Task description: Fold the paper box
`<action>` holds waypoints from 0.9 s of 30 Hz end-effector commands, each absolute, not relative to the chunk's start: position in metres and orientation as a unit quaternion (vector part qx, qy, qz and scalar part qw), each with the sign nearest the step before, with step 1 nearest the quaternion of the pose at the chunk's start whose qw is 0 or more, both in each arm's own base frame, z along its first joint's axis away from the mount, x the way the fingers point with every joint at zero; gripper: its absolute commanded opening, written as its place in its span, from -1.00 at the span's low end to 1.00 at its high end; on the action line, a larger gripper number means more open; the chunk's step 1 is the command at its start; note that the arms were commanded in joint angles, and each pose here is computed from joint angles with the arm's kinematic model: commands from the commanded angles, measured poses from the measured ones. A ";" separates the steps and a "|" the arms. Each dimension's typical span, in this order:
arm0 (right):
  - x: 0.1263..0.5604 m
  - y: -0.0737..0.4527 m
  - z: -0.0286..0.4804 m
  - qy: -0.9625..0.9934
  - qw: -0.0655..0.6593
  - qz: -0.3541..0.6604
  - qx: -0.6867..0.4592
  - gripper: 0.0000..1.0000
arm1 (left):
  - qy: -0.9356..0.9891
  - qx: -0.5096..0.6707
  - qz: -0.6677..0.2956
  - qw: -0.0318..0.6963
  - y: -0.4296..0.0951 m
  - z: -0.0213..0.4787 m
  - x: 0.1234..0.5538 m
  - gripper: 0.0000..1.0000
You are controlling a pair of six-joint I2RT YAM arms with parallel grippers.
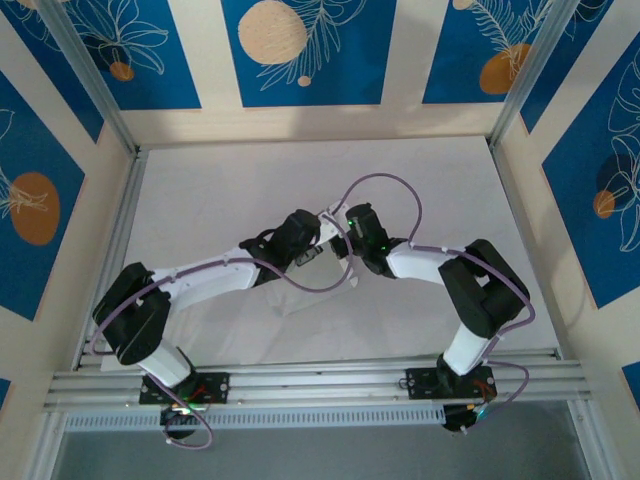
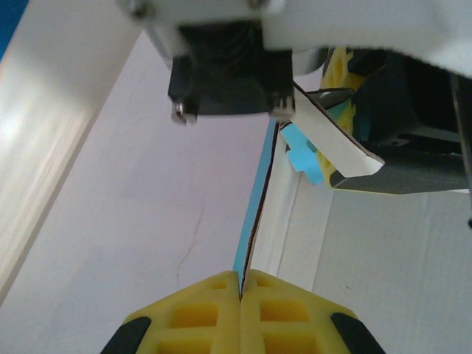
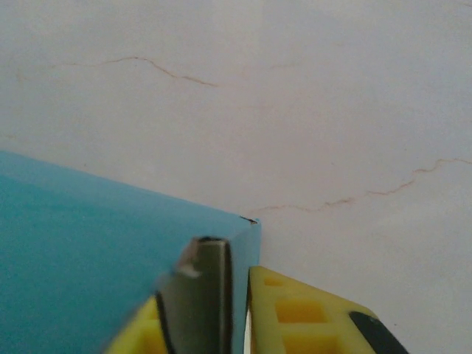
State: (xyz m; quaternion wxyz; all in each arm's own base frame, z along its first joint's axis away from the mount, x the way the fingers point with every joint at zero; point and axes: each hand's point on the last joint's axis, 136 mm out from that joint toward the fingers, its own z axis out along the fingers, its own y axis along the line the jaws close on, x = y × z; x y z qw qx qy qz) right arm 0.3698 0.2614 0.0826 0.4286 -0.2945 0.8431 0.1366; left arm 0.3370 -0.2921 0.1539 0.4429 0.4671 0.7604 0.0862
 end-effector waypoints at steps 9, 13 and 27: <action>0.360 0.279 0.094 0.809 0.432 0.225 -0.328 -0.55 | 0.757 0.478 0.003 0.446 -0.316 0.165 0.341 -1.00; 0.363 0.279 0.090 0.810 0.434 0.224 -0.325 -0.53 | 0.761 0.476 -0.012 0.440 -0.316 0.164 0.342 -1.00; 0.375 0.278 0.080 0.817 0.441 0.206 -0.309 -0.55 | 0.770 0.483 -0.011 0.418 -0.314 0.154 0.346 -1.00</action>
